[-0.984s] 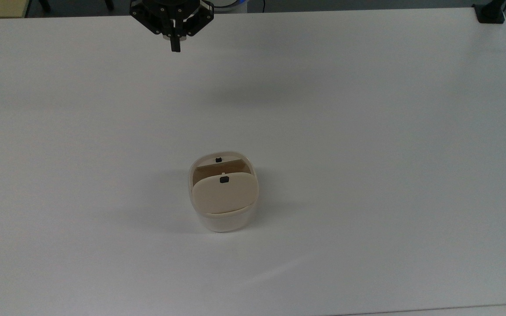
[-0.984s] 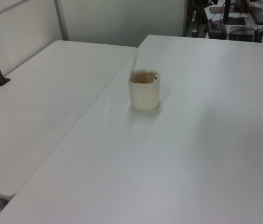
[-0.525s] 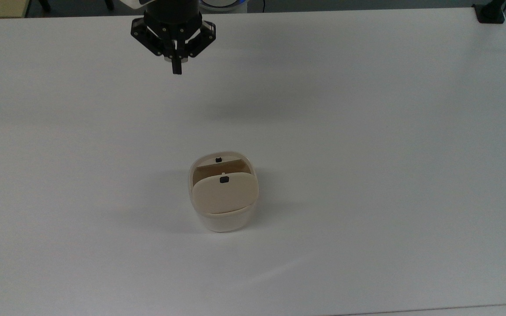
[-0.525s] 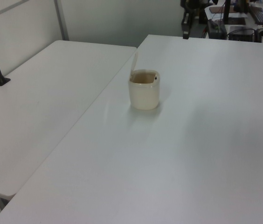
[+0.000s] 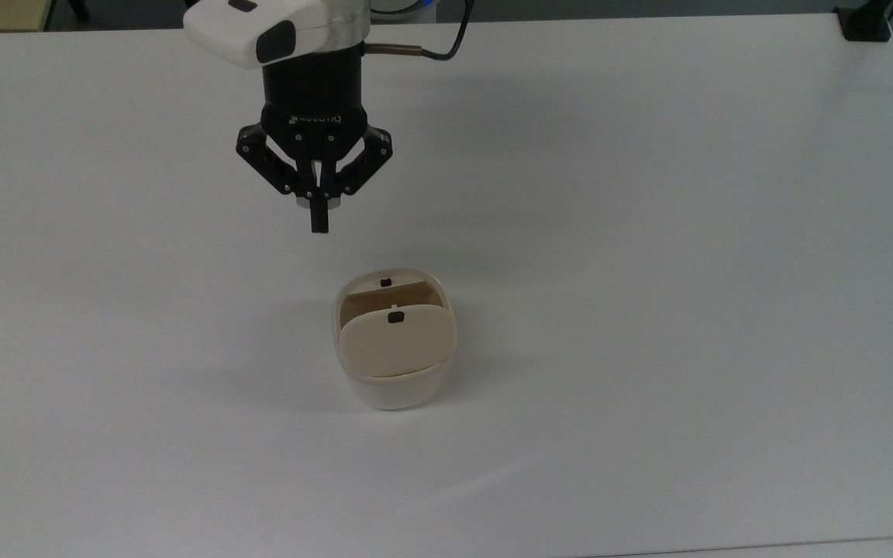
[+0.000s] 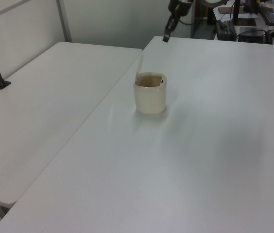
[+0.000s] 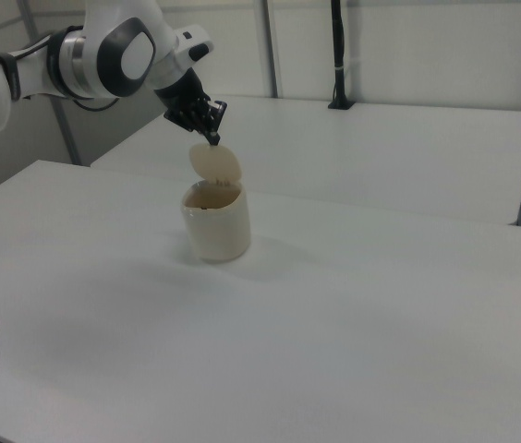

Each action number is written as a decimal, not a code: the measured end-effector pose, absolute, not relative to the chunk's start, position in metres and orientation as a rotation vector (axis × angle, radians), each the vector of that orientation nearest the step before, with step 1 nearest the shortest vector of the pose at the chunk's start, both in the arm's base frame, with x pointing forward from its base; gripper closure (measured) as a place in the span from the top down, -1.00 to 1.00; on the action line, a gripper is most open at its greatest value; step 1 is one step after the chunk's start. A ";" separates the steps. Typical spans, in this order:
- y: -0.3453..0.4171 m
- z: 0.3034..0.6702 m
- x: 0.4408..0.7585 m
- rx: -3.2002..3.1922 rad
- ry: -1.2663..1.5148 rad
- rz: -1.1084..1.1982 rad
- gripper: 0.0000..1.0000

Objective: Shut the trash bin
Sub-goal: 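Move the closed gripper over the bin toward the raised lid, then push the cream lid down onto the bin rim with the gripper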

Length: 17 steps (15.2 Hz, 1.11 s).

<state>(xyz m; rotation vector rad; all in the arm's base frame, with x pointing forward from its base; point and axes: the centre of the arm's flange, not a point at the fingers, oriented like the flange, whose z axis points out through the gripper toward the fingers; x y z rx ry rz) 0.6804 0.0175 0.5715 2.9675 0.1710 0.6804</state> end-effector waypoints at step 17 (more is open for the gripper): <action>0.071 0.509 0.730 2.879 0.308 1.094 -0.98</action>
